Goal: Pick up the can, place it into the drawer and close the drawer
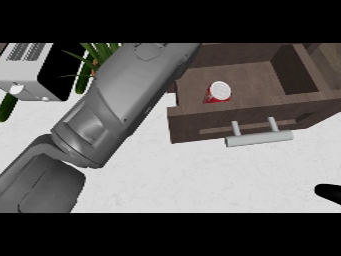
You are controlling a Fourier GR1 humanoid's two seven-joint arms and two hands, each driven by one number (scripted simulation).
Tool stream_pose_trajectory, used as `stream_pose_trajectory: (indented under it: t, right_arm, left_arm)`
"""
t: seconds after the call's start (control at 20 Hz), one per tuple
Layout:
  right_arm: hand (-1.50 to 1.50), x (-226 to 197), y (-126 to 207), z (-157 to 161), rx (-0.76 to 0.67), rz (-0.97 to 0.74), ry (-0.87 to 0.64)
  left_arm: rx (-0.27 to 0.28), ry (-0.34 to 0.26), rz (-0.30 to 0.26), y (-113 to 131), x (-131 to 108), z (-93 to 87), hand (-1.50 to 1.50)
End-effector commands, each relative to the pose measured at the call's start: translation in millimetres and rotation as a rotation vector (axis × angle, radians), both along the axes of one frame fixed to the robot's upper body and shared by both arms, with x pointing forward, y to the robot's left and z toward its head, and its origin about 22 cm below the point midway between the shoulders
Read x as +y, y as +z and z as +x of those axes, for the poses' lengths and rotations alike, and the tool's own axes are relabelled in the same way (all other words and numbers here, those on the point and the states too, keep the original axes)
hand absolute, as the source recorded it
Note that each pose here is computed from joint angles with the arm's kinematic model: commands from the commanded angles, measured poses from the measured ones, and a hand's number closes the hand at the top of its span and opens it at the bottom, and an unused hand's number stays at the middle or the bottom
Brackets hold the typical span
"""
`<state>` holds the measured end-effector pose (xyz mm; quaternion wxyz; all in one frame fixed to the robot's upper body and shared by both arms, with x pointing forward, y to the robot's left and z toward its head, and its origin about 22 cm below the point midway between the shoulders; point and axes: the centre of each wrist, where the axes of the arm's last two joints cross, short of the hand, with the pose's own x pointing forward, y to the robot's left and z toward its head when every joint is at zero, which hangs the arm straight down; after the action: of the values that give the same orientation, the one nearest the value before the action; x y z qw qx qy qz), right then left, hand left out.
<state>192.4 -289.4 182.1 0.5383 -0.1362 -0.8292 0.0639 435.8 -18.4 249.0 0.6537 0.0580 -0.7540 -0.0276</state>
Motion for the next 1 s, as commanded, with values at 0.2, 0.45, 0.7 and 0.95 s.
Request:
stream_pose_trajectory:
  t: [0.2,0.45,0.7,0.95]
  right_arm:
    - [-1.5,10.7,9.7,25.3,-0.055,-0.281,0.004]
    - [-1.5,30.7,5.0,41.0,-0.067,-0.449,-0.019]
    - [-1.5,42.2,-16.8,73.1,-0.056,-0.605,-0.028]
    - [-1.5,57.3,-50.9,107.7,-0.009,-0.715,-0.059]
  left_arm:
    - [0.012,-0.023,-0.079,2.1,0.7,0.5,-1.5]
    - [-0.012,-0.007,-0.128,8.2,-0.2,0.4,-1.5]
    - [-0.03,-0.003,-0.091,17.9,-7.1,-3.1,-1.5]
    - [-0.03,-0.026,-0.063,19.7,2.6,2.4,-1.5]
